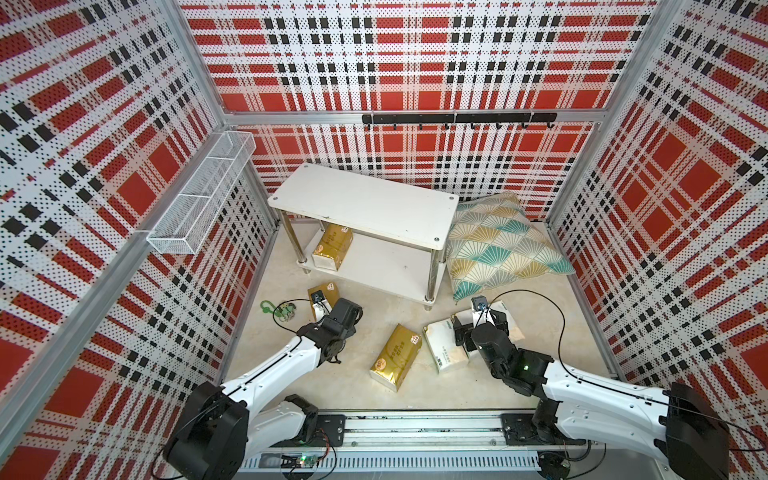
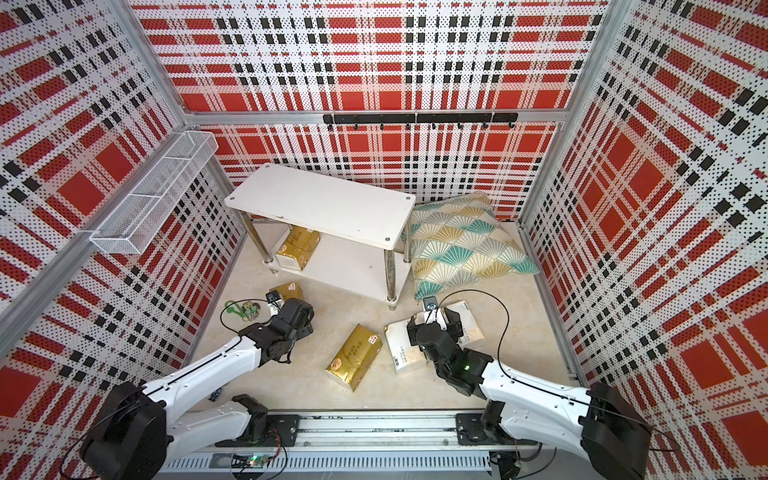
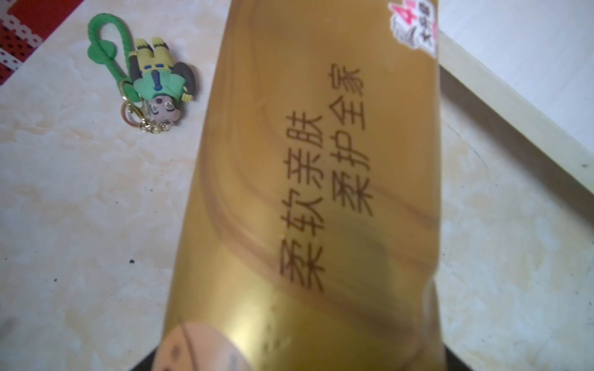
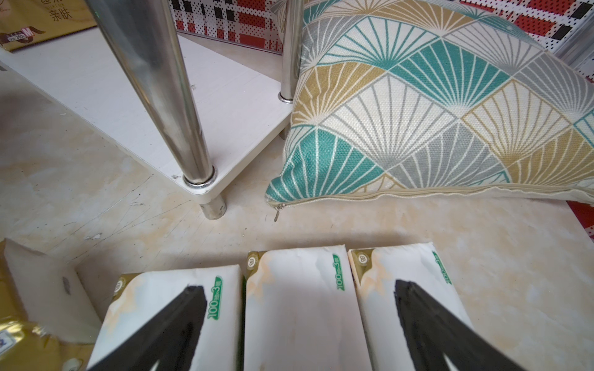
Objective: Place the tissue boxes on the shelf by color
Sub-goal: Pick up the box of tissues from the center of the board, then place a box of tissues on the shelf, then move the box of tissues to the center of the board.
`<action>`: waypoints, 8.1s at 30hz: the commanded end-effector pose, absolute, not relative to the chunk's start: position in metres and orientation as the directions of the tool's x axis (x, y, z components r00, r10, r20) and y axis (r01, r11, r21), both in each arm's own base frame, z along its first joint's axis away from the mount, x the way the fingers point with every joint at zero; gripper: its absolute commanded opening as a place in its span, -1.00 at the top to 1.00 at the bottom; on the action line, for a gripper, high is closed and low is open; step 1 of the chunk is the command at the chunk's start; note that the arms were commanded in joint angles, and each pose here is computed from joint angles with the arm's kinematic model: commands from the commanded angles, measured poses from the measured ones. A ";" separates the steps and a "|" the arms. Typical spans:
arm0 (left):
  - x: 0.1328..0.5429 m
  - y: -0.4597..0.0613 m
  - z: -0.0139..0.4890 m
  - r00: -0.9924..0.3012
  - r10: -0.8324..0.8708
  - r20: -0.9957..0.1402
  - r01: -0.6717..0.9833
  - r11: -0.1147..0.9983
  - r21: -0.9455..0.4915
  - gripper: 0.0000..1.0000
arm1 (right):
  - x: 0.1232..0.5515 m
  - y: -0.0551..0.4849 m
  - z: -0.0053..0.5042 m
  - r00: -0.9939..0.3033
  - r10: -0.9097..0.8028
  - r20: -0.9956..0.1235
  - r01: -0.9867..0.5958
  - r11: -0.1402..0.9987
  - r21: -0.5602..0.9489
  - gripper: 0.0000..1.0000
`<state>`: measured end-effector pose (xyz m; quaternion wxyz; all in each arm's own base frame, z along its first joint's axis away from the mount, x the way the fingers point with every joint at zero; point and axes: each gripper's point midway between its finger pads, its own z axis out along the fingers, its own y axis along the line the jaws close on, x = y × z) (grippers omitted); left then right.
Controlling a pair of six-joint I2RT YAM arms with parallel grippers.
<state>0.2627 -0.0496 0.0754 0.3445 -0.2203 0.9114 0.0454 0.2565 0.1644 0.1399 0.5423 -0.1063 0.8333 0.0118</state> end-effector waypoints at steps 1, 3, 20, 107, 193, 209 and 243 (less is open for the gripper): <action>0.262 -0.067 0.091 -0.665 -0.375 -0.646 -0.402 0.909 -0.113 -0.54 | 0.258 0.165 0.151 -0.374 -0.153 -0.915 -0.184 0.979 -0.088 -1.00; 0.256 -0.078 0.089 -0.690 -0.372 -0.621 -0.376 0.917 -0.132 -0.55 | 0.258 0.165 0.151 -0.372 -0.153 -0.915 -0.181 0.979 -0.091 -1.00; 0.259 -0.130 0.156 -0.720 -0.211 -0.661 -0.160 0.978 -0.137 -0.53 | 0.259 0.166 0.151 -0.377 -0.153 -0.913 -0.182 0.979 -0.089 -1.00; 0.449 -0.136 0.102 -0.733 0.147 -0.664 0.143 0.988 0.061 -0.60 | 0.254 0.162 0.149 -0.425 -0.123 -0.897 -0.166 0.985 -0.056 -1.00; 0.395 -0.119 0.119 -0.739 0.159 -0.655 0.193 0.981 0.020 -0.98 | 0.254 0.171 0.148 -0.431 -0.118 -0.895 -0.194 0.980 -0.036 -1.00; 0.340 -0.129 0.131 -0.742 0.115 -0.661 0.189 0.981 -0.042 -0.98 | 0.255 0.170 0.148 -0.426 -0.121 -0.897 -0.192 0.981 -0.042 -1.00; 0.169 -0.202 0.103 -0.903 0.026 -0.429 0.129 0.968 -0.215 -0.98 | 0.256 0.166 0.143 -0.432 -0.139 -0.891 -0.171 0.983 -0.070 -1.00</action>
